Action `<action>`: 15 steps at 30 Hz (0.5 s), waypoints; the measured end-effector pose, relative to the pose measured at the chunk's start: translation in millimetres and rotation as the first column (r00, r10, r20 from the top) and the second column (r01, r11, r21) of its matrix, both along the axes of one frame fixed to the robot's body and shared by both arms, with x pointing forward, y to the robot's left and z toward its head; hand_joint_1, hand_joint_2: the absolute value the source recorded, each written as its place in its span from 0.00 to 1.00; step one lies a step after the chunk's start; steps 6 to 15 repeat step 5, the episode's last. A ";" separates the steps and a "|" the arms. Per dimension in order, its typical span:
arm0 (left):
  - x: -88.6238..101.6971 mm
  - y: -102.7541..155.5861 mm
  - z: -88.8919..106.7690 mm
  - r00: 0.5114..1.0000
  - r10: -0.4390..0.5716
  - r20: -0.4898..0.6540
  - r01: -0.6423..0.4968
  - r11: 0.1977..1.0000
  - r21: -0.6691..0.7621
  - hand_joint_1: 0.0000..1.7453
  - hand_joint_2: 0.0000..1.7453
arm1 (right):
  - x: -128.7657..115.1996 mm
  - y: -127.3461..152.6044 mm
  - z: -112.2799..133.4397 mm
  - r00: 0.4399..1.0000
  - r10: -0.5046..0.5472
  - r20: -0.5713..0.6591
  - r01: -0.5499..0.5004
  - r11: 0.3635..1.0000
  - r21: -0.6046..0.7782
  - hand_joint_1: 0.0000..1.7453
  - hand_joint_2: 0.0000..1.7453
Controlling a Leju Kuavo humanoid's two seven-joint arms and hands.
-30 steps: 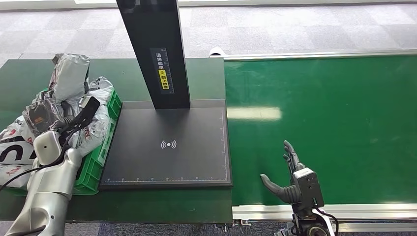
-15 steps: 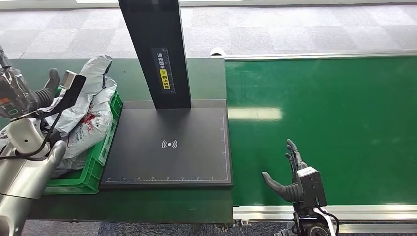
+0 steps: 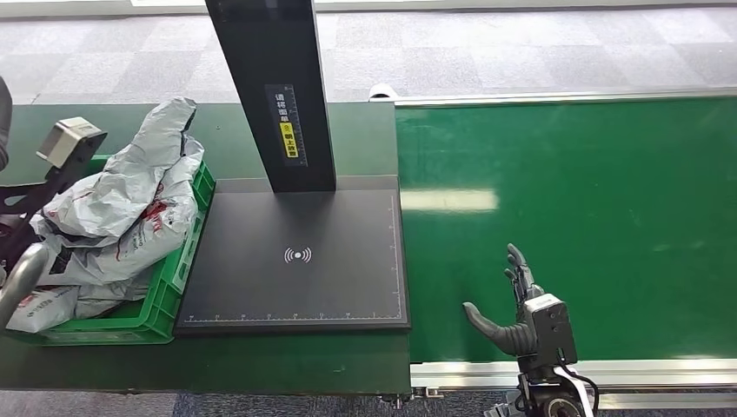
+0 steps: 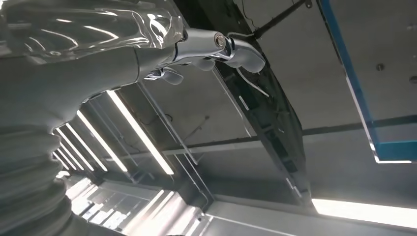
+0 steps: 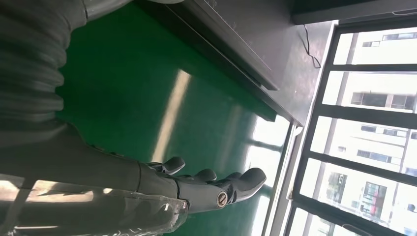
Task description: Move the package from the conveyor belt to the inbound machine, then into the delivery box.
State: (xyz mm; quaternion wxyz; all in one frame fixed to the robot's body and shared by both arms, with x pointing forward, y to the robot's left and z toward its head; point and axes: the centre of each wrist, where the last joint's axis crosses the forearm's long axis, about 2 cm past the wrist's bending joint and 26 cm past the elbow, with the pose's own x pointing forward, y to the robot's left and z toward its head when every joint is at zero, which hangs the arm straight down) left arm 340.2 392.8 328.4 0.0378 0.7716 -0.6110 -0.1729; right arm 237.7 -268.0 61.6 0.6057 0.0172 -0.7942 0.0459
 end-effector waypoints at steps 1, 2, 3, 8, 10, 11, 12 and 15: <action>-2.9 -16.7 0.0 0.997 -0.083 -0.003 0.083 0.996 -0.014 0.00 1.00 | 0.6 -0.3 0.1 1.000 -0.003 0.004 0.003 1.000 0.003 0.00 1.00; -6.0 -30.3 1.6 0.983 -0.183 0.001 0.183 0.983 -0.034 0.00 0.75 | 1.7 -0.1 0.4 1.000 -0.005 0.010 0.005 1.000 0.007 0.00 1.00; -8.7 -36.4 2.5 0.957 -0.291 0.013 0.292 0.955 -0.047 0.00 0.50 | 3.1 0.4 0.9 1.000 -0.006 0.016 0.005 1.000 0.012 0.00 1.00; -13.0 -29.2 -3.3 0.894 -0.446 0.053 0.448 0.893 -0.042 0.00 0.00 | 4.8 1.7 1.6 1.000 -0.004 0.028 0.003 1.000 0.023 0.00 1.00; -13.0 -29.2 -3.3 0.894 -0.446 0.053 0.448 0.893 -0.042 0.00 0.00 | 4.8 1.7 1.6 1.000 -0.004 0.028 0.003 1.000 0.023 0.00 1.00; -13.0 -29.2 -3.3 0.894 -0.446 0.053 0.448 0.893 -0.042 0.00 0.00 | 4.8 1.7 1.6 1.000 -0.004 0.028 0.003 1.000 0.023 0.00 1.00; -13.0 -29.2 -3.3 0.894 -0.446 0.053 0.448 0.893 -0.042 0.00 0.00 | 4.8 1.7 1.6 1.000 -0.004 0.028 0.003 1.000 0.023 0.00 1.00; -13.0 -29.2 -3.3 0.894 -0.446 0.053 0.448 0.893 -0.042 0.00 0.00 | 4.8 1.7 1.6 1.000 -0.004 0.028 0.003 1.000 0.023 0.00 1.00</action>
